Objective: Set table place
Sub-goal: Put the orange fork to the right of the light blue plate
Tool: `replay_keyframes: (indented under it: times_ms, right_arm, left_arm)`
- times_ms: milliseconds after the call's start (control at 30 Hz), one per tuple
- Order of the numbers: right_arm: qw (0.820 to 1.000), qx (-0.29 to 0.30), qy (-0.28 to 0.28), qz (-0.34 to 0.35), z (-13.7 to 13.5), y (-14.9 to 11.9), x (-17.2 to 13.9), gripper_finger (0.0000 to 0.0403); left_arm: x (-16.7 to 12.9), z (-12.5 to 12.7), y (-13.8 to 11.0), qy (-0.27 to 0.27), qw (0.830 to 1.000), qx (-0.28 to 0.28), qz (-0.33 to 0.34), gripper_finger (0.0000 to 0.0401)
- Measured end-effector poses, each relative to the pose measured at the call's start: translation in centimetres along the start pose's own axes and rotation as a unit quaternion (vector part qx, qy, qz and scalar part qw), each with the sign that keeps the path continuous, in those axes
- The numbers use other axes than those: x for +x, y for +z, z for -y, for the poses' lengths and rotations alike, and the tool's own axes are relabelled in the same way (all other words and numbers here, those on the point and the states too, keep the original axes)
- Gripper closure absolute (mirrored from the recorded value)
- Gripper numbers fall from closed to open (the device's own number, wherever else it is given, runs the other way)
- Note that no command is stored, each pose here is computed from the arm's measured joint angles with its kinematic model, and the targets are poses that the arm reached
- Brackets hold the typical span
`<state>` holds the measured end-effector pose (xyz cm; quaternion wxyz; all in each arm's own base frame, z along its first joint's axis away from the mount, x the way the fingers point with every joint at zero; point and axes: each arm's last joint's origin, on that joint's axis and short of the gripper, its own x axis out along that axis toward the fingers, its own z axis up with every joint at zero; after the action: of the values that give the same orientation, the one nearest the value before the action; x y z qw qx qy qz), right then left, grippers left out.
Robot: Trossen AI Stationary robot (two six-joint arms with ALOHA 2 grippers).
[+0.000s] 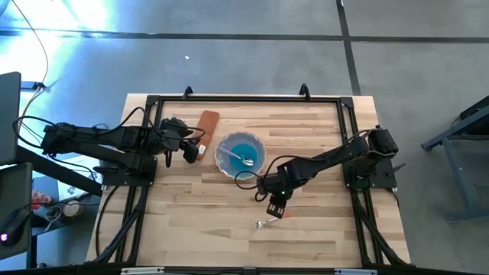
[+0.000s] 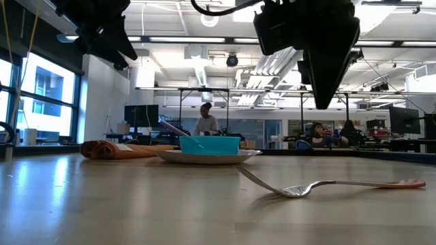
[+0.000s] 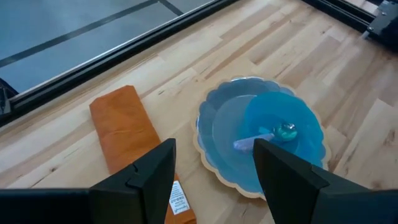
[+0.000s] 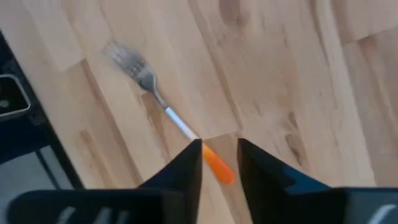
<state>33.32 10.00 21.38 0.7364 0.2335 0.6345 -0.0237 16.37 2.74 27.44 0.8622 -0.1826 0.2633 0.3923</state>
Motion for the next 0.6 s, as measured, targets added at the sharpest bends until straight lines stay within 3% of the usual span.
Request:
replay_keyframes:
  times_ms: [100, 300, 600]
  right_arm:
    - [0.999, -0.040, -0.019, 0.023, -0.8, -0.5, 0.2, 0.0282]
    - [0.979, -0.195, -0.042, 0.046, -4.1, -2.8, 1.9, 0.0268]
    - [0.969, -0.239, -0.050, 0.031, -5.1, -3.0, 6.4, 0.0267]
  left_arm:
    - [0.0, 0.0, 0.0, 0.000, 1.000, 0.000, 0.000, 0.0196]
    - [0.0, 0.0, 0.0, 0.003, 1.000, 0.000, 0.002, 0.0196]
    - [0.0, 0.0, 0.0, 0.002, 1.000, 0.004, 0.002, 0.0196]
